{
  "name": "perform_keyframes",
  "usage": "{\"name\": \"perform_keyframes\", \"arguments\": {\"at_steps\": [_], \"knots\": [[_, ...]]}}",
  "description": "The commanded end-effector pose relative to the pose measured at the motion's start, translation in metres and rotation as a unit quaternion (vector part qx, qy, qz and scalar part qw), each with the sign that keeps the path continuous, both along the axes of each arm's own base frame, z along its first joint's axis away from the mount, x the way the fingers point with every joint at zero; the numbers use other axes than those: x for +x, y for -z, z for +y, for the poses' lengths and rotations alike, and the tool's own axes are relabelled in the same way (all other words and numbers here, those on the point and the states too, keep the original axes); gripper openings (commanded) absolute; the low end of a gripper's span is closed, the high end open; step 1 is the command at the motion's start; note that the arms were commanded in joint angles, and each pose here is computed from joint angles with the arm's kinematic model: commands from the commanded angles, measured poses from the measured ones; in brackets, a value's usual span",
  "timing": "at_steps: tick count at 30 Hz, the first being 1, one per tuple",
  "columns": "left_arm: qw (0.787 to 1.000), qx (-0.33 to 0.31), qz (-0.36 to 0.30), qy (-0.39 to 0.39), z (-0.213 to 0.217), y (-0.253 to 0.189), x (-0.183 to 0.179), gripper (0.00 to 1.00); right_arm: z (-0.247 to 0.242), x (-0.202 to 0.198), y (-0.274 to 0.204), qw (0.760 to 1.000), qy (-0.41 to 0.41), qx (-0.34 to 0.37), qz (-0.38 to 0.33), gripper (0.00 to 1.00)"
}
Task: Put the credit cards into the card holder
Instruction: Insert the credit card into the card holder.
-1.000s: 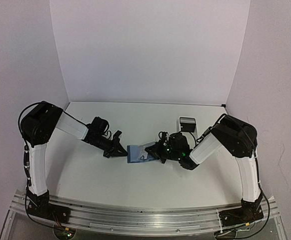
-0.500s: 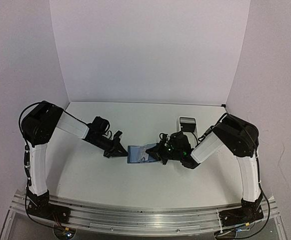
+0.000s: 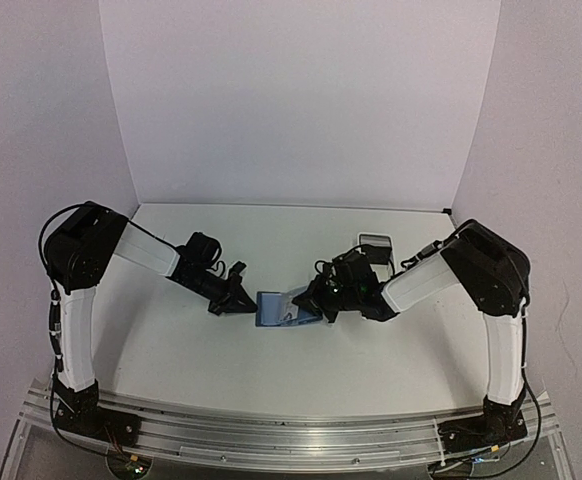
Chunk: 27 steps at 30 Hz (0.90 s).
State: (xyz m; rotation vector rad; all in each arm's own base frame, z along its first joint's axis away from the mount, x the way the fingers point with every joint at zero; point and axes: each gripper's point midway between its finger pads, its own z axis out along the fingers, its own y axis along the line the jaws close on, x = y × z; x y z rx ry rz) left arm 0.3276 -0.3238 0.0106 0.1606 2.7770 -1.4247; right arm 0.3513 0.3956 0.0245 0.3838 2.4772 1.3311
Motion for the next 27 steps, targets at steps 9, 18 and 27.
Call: {"name": "perform_keyframes", "arguments": {"at_steps": [9,18,27], "knots": [[0.995,0.09,0.034,-0.02,0.02,0.05,-0.013,0.0,-0.013,-0.01,-0.003,0.998,-0.006,-0.062,0.007,0.0],[0.995,0.09,0.035,-0.019,0.021,0.051,-0.013,0.0,-0.007,-0.021,0.015,0.997,-0.041,-0.062,0.032,0.0],[0.996,0.085,0.026,-0.015,0.018,0.047,-0.011,0.0,0.023,-0.023,0.032,0.993,-0.106,-0.024,0.045,0.0]]}}
